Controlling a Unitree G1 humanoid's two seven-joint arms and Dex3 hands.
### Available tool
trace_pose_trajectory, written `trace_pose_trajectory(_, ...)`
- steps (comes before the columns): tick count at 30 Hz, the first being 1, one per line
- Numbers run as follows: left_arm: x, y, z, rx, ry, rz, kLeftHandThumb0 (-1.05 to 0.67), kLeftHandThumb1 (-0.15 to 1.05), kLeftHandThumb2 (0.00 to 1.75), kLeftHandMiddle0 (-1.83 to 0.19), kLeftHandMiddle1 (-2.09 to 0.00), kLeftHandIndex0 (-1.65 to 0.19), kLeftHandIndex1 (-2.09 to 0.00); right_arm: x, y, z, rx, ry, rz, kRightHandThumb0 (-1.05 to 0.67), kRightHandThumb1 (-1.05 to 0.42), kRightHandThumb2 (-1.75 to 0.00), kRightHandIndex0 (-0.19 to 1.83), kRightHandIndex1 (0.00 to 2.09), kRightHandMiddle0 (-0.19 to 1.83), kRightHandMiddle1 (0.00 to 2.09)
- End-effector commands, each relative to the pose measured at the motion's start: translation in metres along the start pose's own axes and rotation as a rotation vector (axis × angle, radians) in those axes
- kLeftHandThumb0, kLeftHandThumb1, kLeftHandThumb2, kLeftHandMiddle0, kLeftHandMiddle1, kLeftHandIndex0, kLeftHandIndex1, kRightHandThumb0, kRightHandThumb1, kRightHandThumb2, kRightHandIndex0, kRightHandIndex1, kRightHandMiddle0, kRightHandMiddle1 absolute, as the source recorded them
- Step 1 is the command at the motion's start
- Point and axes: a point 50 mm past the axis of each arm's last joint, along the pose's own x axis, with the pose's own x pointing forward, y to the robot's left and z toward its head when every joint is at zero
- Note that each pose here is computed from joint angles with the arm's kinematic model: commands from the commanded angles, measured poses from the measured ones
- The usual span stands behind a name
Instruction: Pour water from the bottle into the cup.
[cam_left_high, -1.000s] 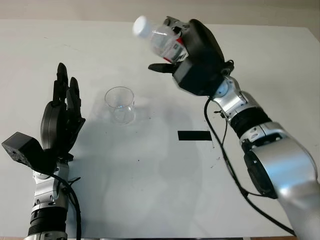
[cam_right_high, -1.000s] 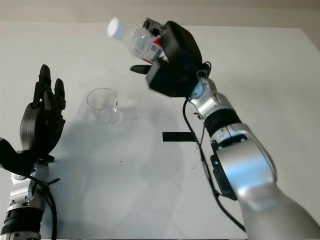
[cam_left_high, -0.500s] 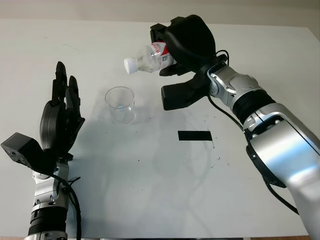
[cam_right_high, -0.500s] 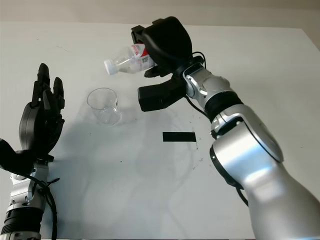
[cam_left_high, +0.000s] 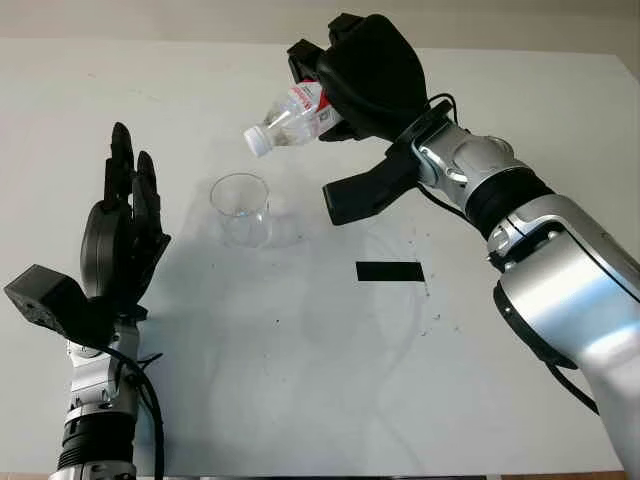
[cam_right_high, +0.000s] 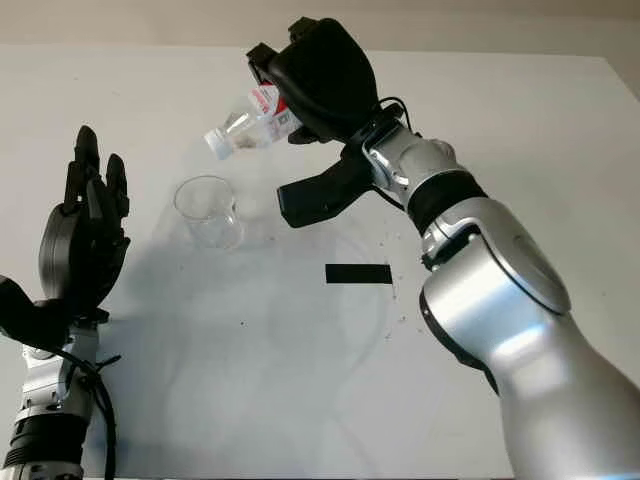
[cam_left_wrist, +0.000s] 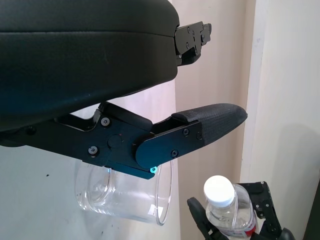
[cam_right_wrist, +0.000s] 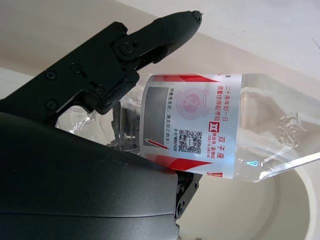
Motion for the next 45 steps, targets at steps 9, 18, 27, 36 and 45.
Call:
trace_pose_trajectory(9, -0.005, -0.004, -0.008, -0.008, 0.018, 0.018, -0.71, 1.05, 0.73, 0.19, 0.0, 0.19, 0.0, 0.009, -0.012, 0.0, -0.069, -0.077, -0.063, -0.44, -1.05, -0.19, 1.23, 2.09, 0.62, 2.09)
trace_pose_trajectory(18, -0.005, -0.005, -0.008, -0.021, 0.017, 0.02, -0.71, 1.05, 0.72, 0.19, 0.0, 0.19, 0.0, 0.008, -0.012, 0.004, -0.194, -0.198, -0.083, -0.49, -1.05, -0.31, 1.29, 2.09, 0.83, 2.09)
trace_pose_trajectory(27, -0.005, -0.005, -0.008, -0.014, 0.015, 0.022, -0.71, 1.05, 0.72, 0.19, 0.0, 0.19, 0.0, 0.006, -0.011, 0.004, -0.127, -0.155, -0.09, -0.48, -1.05, -0.31, 1.26, 2.09, 0.83, 2.09)
trace_pose_trajectory(36, -0.004, -0.005, -0.009, -0.012, 0.024, 0.024, -0.71, 1.05, 0.73, 0.19, 0.0, 0.19, 0.0, 0.006, -0.011, 0.002, 0.071, -0.003, -0.13, -0.46, -1.05, -0.23, 1.2, 2.09, 0.83, 2.09)
trace_pose_trajectory(45, -0.005, -0.004, -0.008, -0.014, 0.02, 0.025, -0.71, 1.05, 0.72, 0.19, 0.0, 0.19, 0.0, 0.003, -0.006, -0.008, 0.785, 0.434, -0.171, -0.39, -1.05, -0.29, 1.37, 2.09, 1.07, 2.09)
